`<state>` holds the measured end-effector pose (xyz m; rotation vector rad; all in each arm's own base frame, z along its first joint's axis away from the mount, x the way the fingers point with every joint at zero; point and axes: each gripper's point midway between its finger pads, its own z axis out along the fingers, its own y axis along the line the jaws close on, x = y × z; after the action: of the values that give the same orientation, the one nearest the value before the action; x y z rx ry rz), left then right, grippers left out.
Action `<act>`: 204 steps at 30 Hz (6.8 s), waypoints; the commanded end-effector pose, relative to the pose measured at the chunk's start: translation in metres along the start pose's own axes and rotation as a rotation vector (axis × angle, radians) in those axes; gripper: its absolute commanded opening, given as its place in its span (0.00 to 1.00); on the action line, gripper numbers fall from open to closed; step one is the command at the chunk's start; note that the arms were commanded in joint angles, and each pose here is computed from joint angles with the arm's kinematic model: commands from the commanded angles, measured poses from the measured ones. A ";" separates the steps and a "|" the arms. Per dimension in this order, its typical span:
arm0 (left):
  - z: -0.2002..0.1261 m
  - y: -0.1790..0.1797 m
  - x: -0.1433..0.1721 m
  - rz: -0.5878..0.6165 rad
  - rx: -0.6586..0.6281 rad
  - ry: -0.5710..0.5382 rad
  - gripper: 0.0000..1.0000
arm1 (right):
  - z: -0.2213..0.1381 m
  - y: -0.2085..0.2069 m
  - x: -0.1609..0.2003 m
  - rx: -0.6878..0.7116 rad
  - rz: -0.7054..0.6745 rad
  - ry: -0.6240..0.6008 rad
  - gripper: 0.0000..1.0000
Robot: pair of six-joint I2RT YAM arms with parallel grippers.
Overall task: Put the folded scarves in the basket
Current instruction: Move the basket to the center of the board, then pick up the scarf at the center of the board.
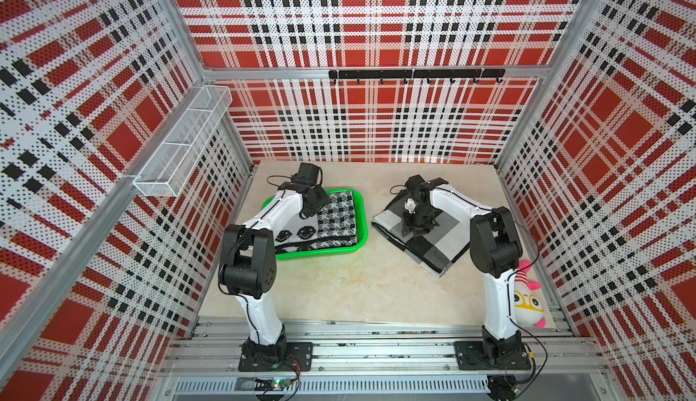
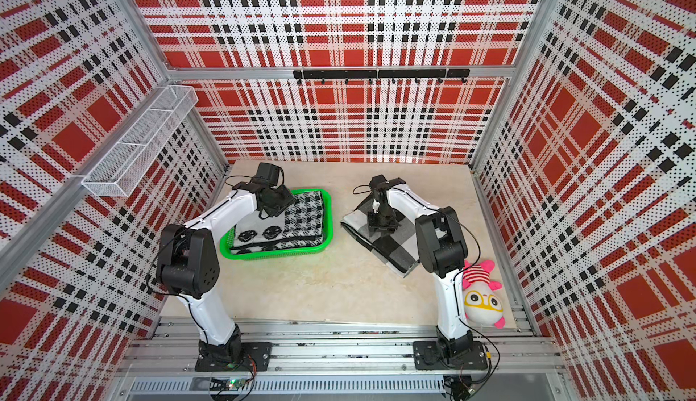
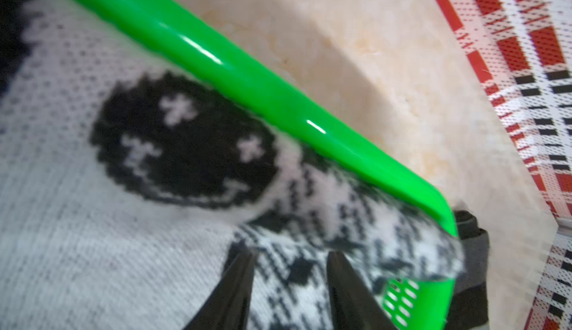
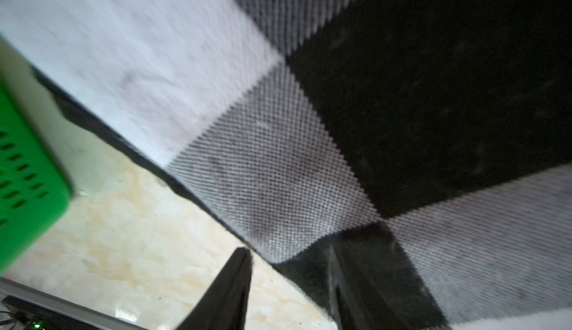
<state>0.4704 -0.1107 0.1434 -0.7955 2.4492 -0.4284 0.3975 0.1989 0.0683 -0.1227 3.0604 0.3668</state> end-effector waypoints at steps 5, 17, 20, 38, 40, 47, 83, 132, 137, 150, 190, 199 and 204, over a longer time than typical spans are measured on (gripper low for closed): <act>-0.055 -0.092 -0.012 0.117 0.176 -0.093 0.47 | 0.000 0.009 -0.053 -0.066 0.089 -0.078 0.48; -0.035 -0.169 0.030 0.350 0.350 0.026 0.47 | 0.055 0.004 0.010 -0.008 -0.034 0.126 0.45; -0.027 -0.176 0.046 0.405 0.367 0.059 0.48 | 0.048 -0.005 0.029 0.015 -0.042 0.120 0.44; 0.005 -0.172 0.151 0.620 0.345 0.238 0.61 | -0.064 -0.134 0.084 0.181 0.586 -0.154 0.69; 0.009 -0.165 0.161 0.641 0.316 0.253 0.61 | -0.062 -0.146 0.096 0.204 0.631 -0.139 0.72; 0.015 -0.138 0.185 0.709 0.229 0.292 0.61 | -0.035 -0.174 0.122 0.179 0.782 -0.114 0.77; -0.001 -0.034 0.119 0.450 0.069 0.202 0.58 | -0.048 -0.184 0.043 0.170 0.704 -0.245 0.74; 0.040 -0.038 0.241 0.490 0.163 0.524 0.73 | -0.056 -0.148 0.057 -0.036 0.609 -0.228 0.81; 0.046 -0.034 0.256 0.495 0.152 0.570 0.66 | -0.050 -0.164 0.069 -0.003 0.663 -0.213 0.80; 0.069 -0.036 0.254 0.517 0.093 0.537 0.28 | -0.049 -0.179 0.085 0.058 0.700 -0.206 0.79; 0.048 -0.101 0.214 0.521 0.239 0.419 0.00 | 0.000 -0.100 0.075 -0.117 0.526 -0.069 0.00; 0.011 -0.143 0.197 0.518 0.324 0.374 0.00 | -0.041 -0.085 0.062 -0.106 0.486 -0.112 0.00; -0.008 -0.154 0.184 0.512 0.332 0.339 0.00 | -0.066 -0.071 0.049 -0.123 0.451 -0.144 0.00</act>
<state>0.4045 -0.3406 0.1021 0.0540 2.7381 -0.7530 0.3530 0.1055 0.0879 0.6209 2.9128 0.5519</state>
